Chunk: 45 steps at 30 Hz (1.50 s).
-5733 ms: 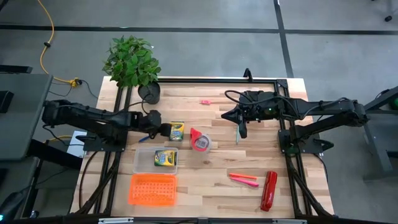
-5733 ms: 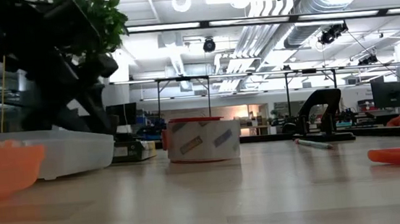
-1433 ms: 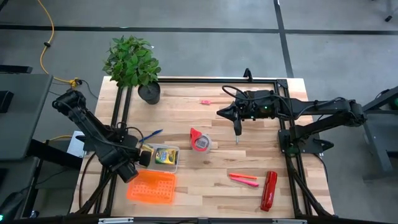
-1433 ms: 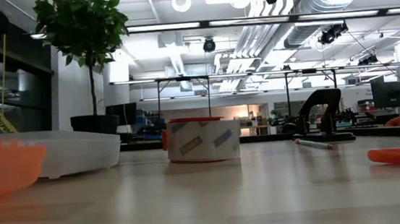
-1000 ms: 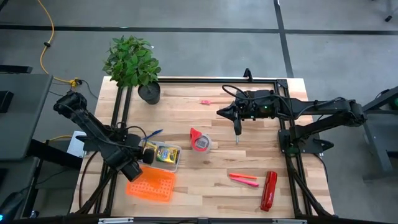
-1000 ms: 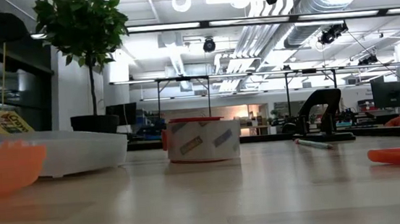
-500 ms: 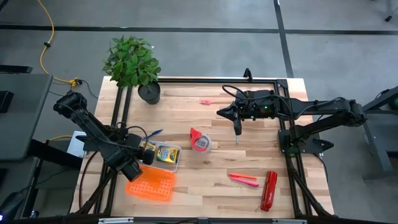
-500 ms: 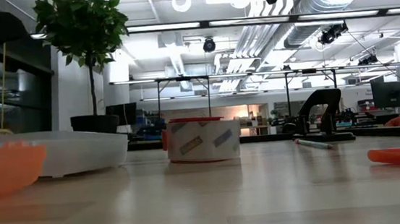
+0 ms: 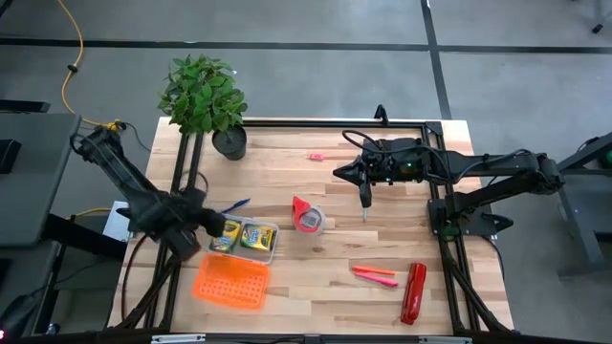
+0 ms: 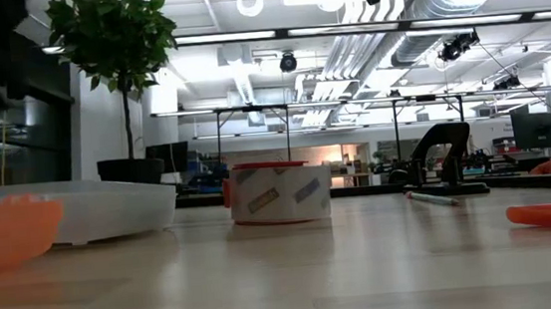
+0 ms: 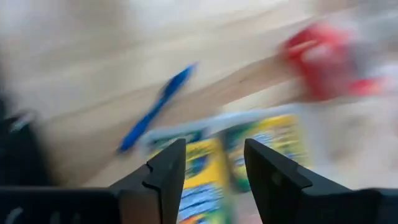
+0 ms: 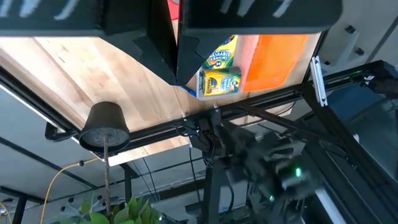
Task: Pack school essentials
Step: Put the blue pencil into the orange supply box
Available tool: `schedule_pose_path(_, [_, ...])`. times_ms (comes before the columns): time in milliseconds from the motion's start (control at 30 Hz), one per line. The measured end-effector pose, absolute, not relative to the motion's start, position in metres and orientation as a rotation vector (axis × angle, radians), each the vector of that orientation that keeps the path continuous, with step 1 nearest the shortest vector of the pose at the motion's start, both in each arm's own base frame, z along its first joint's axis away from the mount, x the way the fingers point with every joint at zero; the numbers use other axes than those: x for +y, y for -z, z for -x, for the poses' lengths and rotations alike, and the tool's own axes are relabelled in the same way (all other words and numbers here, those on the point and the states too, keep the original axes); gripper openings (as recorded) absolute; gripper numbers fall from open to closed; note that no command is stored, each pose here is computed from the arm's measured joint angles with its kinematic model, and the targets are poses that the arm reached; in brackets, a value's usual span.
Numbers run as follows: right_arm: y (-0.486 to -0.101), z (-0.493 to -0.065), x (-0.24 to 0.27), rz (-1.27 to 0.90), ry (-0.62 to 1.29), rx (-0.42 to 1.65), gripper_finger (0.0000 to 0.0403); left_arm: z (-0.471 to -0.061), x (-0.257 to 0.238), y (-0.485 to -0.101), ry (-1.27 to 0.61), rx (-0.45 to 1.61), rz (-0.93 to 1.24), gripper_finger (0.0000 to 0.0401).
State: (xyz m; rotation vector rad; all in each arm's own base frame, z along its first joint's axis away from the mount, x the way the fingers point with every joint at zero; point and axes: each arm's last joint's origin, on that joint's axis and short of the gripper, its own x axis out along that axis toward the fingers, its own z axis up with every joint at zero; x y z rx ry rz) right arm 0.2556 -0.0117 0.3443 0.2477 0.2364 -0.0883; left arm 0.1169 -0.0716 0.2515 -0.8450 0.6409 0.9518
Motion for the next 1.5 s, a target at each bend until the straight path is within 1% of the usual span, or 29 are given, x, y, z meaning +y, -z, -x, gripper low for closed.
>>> schedule_pose_path(133, [-0.346, -0.256, -0.012, -0.237, 0.085, 0.216, 0.0000, -0.112, -0.062, -0.286, -0.673, 0.390, 0.793, 0.0150])
schedule_pose_path(267, [-0.349, -0.257, -0.011, -0.238, 0.066, 0.194, 0.0000, -0.112, -0.051, -0.323, -0.448, 0.206, 0.709, 0.0145])
schedule_pose_path(400, [-0.353, -0.257, -0.011, -0.210, 0.055, 0.149, 0.0000, -0.120, -0.041, -0.356, -0.275, 0.032, 0.587, 0.0140])
schedule_pose_path(500, [-0.357, -0.258, -0.011, -0.202, 0.050, 0.106, 0.0000, -0.127, -0.032, -0.371, -0.185, -0.058, 0.479, 0.0136])
schedule_pose_path(600, [-0.360, -0.258, -0.011, -0.185, 0.042, 0.077, 0.0000, -0.137, -0.021, -0.374, -0.166, -0.083, 0.397, 0.0136])
schedule_pose_path(767, [-0.363, -0.258, -0.010, -0.177, 0.014, 0.050, 0.0000, -0.152, -0.003, -0.372, -0.087, -0.060, 0.282, 0.0136])
schedule_pose_path(967, [-0.363, -0.258, -0.010, -0.142, -0.011, 0.051, 0.0000, -0.161, 0.006, -0.376, -0.024, -0.112, 0.149, 0.0136])
schedule_pose_path(1133, [-0.363, -0.258, -0.009, -0.108, -0.033, 0.052, 0.0000, -0.163, 0.009, -0.377, -0.040, -0.122, 0.131, 0.0136])
schedule_pose_path(1300, [-0.363, -0.258, -0.010, -0.169, 0.006, 0.050, 0.0000, -0.163, 0.010, -0.376, -0.087, -0.119, 0.126, 0.0135])
schedule_pose_path(1400, [-0.363, -0.258, -0.013, -0.213, 0.094, 0.043, 0.0000, -0.163, 0.010, -0.376, -0.104, -0.113, 0.126, 0.0123])
schedule_pose_path(1500, [-0.355, -0.257, -0.016, -0.262, 0.206, 0.107, 0.0001, -0.163, 0.011, -0.374, -0.124, -0.095, 0.122, 0.0083])
